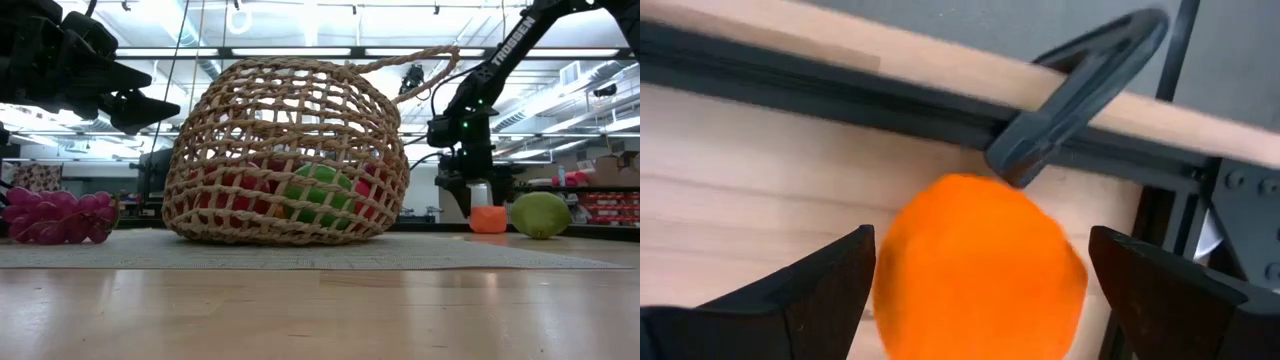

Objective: Build produce basket
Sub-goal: Put the orange into the brown basket

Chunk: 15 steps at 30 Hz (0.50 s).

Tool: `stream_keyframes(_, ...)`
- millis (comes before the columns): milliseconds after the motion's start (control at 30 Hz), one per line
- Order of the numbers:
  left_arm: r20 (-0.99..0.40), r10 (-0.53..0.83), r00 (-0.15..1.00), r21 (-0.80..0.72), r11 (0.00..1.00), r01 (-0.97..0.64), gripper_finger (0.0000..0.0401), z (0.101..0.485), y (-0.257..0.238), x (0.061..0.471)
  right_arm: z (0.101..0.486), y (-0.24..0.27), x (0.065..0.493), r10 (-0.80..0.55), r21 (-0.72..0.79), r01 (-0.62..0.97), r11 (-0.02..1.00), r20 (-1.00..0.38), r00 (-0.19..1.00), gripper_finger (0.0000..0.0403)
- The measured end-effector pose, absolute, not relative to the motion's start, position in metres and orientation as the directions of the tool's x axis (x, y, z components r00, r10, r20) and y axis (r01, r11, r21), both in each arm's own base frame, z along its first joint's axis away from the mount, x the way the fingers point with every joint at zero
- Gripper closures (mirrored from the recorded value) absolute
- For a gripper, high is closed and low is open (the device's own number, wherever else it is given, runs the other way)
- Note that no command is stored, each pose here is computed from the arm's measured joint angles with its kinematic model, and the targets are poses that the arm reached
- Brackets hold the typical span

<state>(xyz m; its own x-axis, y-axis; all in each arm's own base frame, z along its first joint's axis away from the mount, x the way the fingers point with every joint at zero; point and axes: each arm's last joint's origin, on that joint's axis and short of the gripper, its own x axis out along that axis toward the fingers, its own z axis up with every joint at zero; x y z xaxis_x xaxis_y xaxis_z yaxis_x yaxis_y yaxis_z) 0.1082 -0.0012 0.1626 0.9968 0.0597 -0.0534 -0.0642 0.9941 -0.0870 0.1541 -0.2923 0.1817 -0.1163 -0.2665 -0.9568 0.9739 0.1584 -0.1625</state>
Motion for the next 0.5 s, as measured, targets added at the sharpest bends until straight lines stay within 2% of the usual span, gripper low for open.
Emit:
stream_keyframes(267,-0.054,0.060,0.997,-0.087,0.994,-0.064,0.0015,0.163,-0.001,0.108,0.179,-0.288,0.152,-0.227,-0.153,0.986,0.072,-0.965,-0.133,0.0032)
stream_keyframes(500,-0.053,0.059,0.997,-0.087,0.994,-0.064,0.0015,0.163,-0.001,0.108,0.173,-0.278,0.160,-0.204,-0.150,0.982,0.112,-0.971,-0.125,0.0032)
